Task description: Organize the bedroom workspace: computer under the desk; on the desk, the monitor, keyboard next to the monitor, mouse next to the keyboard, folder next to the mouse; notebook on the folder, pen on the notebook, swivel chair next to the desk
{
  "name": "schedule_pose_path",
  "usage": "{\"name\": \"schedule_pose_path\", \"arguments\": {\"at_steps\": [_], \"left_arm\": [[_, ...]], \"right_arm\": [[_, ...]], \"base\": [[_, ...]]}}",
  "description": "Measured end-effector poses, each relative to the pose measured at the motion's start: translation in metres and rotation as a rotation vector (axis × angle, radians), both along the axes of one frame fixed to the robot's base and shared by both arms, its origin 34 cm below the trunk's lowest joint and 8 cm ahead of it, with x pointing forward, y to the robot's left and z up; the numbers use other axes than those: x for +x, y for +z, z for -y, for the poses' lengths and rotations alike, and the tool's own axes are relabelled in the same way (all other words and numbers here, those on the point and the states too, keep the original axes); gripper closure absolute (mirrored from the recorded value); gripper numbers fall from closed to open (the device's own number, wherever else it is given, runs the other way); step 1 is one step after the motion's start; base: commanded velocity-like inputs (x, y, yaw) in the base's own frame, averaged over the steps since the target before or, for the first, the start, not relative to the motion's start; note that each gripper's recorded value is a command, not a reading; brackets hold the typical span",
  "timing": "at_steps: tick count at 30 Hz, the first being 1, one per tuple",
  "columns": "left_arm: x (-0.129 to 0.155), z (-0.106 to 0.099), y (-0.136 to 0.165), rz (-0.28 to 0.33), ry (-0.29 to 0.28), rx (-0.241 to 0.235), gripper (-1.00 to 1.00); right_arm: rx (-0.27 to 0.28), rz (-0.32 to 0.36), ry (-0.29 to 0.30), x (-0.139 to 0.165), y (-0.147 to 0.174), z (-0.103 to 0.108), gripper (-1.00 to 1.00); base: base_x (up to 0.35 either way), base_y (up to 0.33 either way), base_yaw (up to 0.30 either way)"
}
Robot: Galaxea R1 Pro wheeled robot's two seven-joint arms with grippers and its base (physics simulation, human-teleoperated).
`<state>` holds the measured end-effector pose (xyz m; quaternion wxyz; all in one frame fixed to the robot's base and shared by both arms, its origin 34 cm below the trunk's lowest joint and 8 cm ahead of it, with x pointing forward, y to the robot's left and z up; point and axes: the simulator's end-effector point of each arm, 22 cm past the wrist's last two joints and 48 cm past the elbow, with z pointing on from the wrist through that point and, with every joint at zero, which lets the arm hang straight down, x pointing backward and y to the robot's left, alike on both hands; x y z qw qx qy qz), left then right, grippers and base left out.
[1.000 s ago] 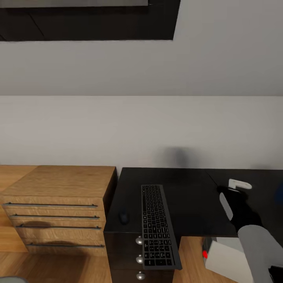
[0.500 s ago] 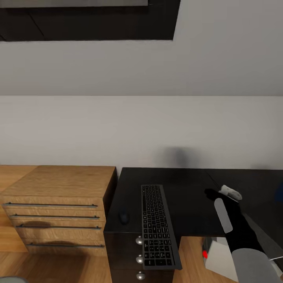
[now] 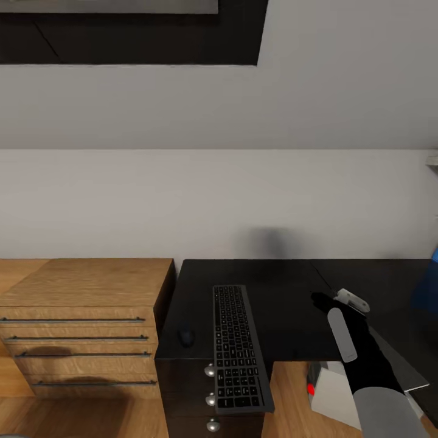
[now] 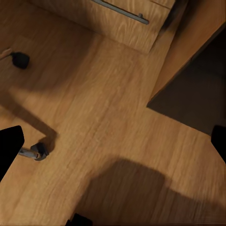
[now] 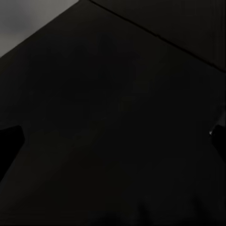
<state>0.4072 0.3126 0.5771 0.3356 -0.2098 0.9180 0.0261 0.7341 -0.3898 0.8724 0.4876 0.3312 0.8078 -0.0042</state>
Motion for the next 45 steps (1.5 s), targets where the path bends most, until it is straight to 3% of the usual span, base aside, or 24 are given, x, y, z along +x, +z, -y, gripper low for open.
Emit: {"name": "schedule_pose_path", "arguments": {"at_steps": [22,35,45], "left_arm": [[0.0,-0.001,0.0,0.001,0.001,0.001,-1.0],[0.0,0.0,0.0,0.001,0.001,0.001,-1.0],[0.001,0.0,0.001,0.005,0.0,0.001,-1.0]], "right_arm": [[0.009,-0.01,0.006,-0.001,-0.007,-0.005,-1.0],[0.016,-0.026,0.003,-0.002,-0.018,-0.007,-1.0],[0.04,-0.033,0.013,-0.002,-0.027,-0.022,-1.0]], "base": [[-0.291,0.07,-0.01],[-0.051,0.048,-0.011],[-0.003,0.003,-0.183]]}}
